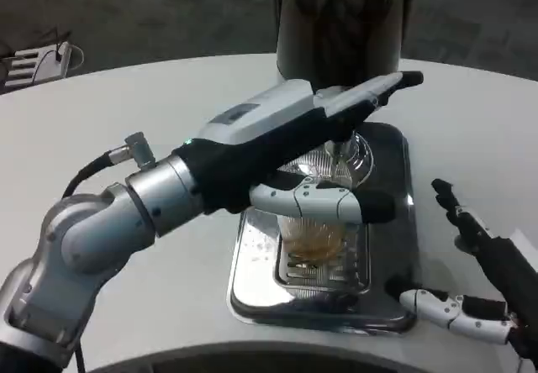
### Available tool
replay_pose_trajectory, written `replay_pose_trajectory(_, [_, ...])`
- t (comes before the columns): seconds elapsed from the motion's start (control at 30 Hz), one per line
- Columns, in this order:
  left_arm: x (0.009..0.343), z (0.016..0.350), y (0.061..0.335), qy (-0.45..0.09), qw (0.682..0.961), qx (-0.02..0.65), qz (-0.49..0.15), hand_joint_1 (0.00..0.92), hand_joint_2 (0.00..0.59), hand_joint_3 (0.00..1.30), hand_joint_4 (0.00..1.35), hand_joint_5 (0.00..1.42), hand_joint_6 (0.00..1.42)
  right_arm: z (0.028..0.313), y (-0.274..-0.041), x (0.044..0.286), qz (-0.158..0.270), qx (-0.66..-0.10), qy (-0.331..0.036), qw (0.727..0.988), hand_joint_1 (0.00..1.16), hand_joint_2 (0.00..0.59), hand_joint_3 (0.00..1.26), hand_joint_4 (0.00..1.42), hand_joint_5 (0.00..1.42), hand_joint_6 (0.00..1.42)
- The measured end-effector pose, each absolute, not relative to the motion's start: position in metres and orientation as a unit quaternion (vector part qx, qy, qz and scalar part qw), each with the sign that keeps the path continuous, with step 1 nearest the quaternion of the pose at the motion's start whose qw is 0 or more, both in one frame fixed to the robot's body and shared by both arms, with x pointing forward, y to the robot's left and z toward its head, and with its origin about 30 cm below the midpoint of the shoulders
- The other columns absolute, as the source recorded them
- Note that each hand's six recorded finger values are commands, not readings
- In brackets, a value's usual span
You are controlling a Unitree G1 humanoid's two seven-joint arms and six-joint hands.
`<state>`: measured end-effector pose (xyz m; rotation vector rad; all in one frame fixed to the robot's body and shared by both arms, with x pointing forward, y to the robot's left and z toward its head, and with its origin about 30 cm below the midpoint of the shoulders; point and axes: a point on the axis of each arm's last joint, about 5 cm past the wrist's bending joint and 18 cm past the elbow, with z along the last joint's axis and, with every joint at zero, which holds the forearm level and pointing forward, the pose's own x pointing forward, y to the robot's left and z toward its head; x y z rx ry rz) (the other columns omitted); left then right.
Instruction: Grasp the cup under the faucet to collect the drink, then remove the cup.
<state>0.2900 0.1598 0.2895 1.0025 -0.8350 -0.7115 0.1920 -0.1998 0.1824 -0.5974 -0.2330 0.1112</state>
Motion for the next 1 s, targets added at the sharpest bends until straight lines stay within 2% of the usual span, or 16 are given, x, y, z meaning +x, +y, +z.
replay_pose_trajectory(0.67, [0.286, 0.292, 0.169, -0.378, 0.746, 0.448, -0.315, 0.0, 0.068, 0.0, 0.0, 0.06, 0.01, 0.184, -0.168, 0.237, 0.074, -0.273, -0.131, 0.95, 0.74, 0.255, 0.0, 0.0, 0.0, 0.05])
replay_pose_trajectory(0.87, [0.282, 0.283, 0.177, -0.384, 0.772, 0.411, -0.296, 0.0, 0.073, 0.01, 0.0, 0.09, 0.04, 0.185, -0.167, 0.242, 0.076, -0.272, -0.131, 0.95, 0.74, 0.255, 0.0, 0.0, 0.0, 0.05])
replay_pose_trajectory(1.0, [0.276, 0.275, 0.181, -0.433, 0.791, 0.353, -0.25, 0.0, 0.089, 0.04, 0.03, 0.13, 0.08, 0.185, -0.166, 0.243, 0.077, -0.271, -0.131, 0.951, 0.74, 0.255, 0.0, 0.0, 0.0, 0.05])
